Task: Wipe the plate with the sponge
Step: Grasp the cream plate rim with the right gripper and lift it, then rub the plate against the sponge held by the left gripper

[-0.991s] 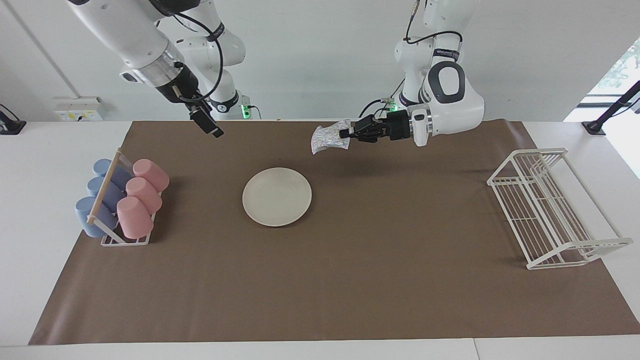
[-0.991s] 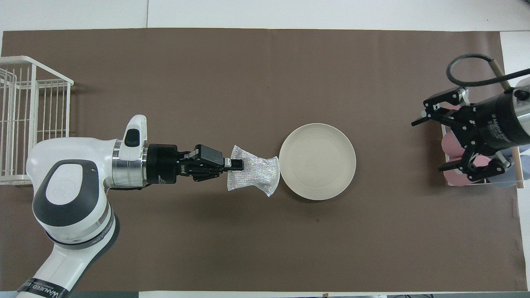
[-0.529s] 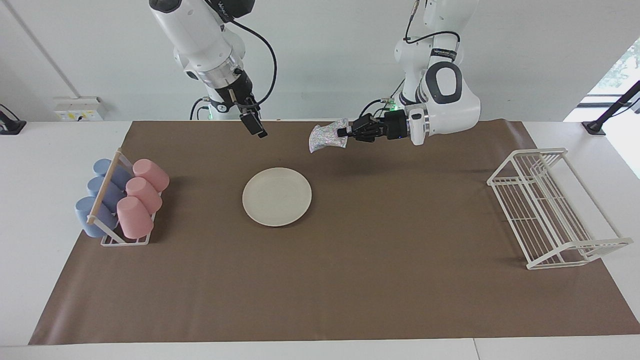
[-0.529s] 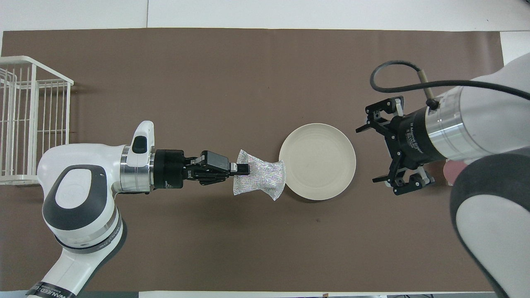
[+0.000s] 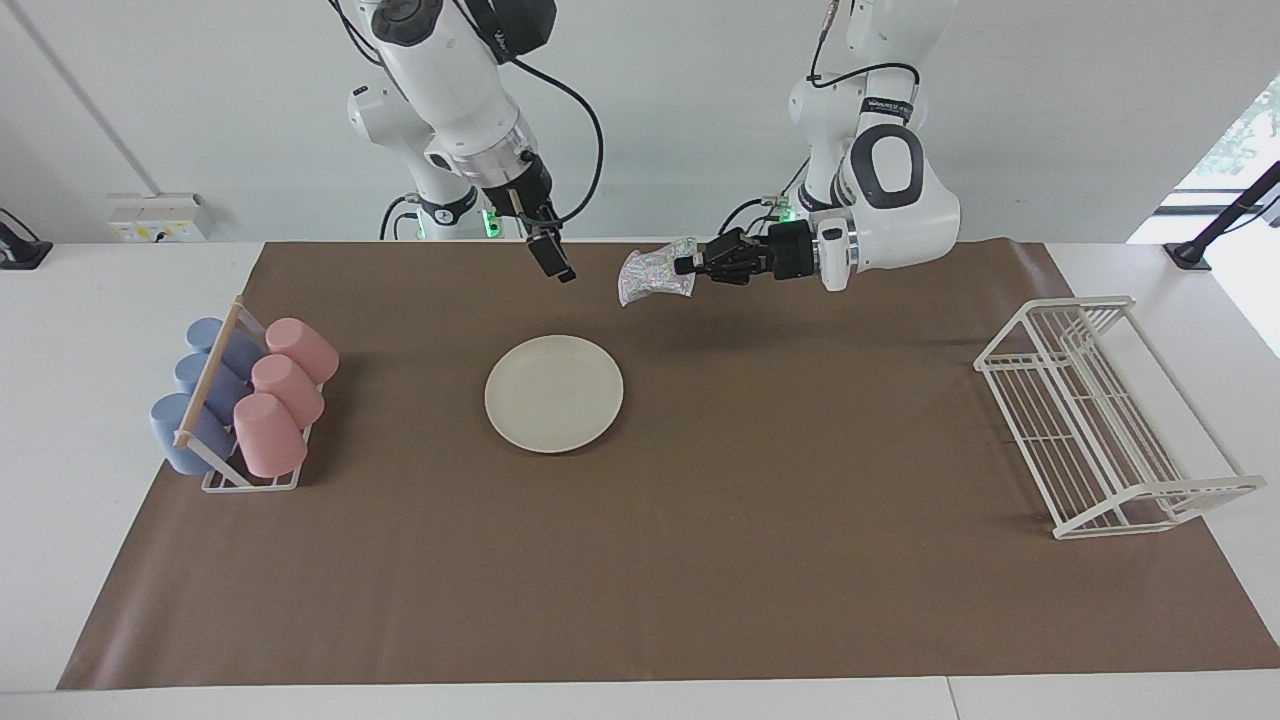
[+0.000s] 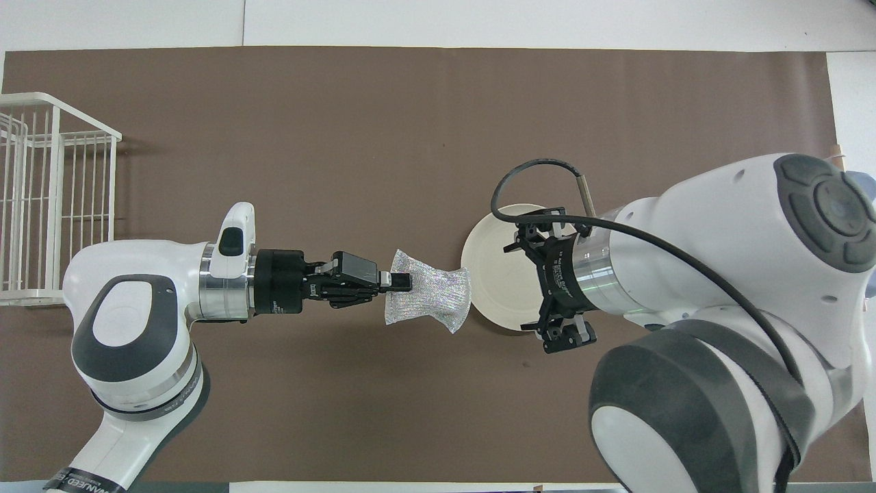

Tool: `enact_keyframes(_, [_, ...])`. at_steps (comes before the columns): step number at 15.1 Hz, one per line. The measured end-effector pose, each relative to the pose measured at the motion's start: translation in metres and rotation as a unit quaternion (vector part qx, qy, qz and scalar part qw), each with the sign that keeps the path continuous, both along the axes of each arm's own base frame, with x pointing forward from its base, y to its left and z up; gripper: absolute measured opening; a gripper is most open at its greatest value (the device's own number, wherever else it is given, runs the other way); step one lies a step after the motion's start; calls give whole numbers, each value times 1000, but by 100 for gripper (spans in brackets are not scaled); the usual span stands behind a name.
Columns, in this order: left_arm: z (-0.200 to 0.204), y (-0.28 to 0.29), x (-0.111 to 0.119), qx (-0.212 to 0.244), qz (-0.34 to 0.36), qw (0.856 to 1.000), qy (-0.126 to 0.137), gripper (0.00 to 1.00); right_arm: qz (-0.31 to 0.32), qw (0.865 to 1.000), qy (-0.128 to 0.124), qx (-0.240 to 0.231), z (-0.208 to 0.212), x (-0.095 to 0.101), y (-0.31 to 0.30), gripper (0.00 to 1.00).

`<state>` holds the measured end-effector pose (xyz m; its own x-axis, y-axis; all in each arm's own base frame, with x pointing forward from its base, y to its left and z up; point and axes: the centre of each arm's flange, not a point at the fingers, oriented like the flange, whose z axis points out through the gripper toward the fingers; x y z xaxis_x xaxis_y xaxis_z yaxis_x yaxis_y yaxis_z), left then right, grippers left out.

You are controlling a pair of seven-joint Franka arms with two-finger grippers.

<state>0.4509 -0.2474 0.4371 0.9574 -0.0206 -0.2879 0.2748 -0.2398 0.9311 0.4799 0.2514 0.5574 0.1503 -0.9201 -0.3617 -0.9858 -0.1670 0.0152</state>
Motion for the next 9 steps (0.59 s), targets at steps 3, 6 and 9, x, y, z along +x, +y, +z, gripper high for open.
enact_keyframes(3, [0, 0, 0, 0, 0, 1000, 0, 4, -6, 1000, 7, 9, -21, -4, 20, 100])
enact_keyframes(6, [0, 0, 0, -3, 2, 1000, 1, 4, -22, 1000, 5, 11, -30, -8, 44, 100])
enact_keyframes(9, [0, 0, 0, -4, 3, 1000, 2, 4, -33, 999, 5, 13, -30, -10, 52, 100])
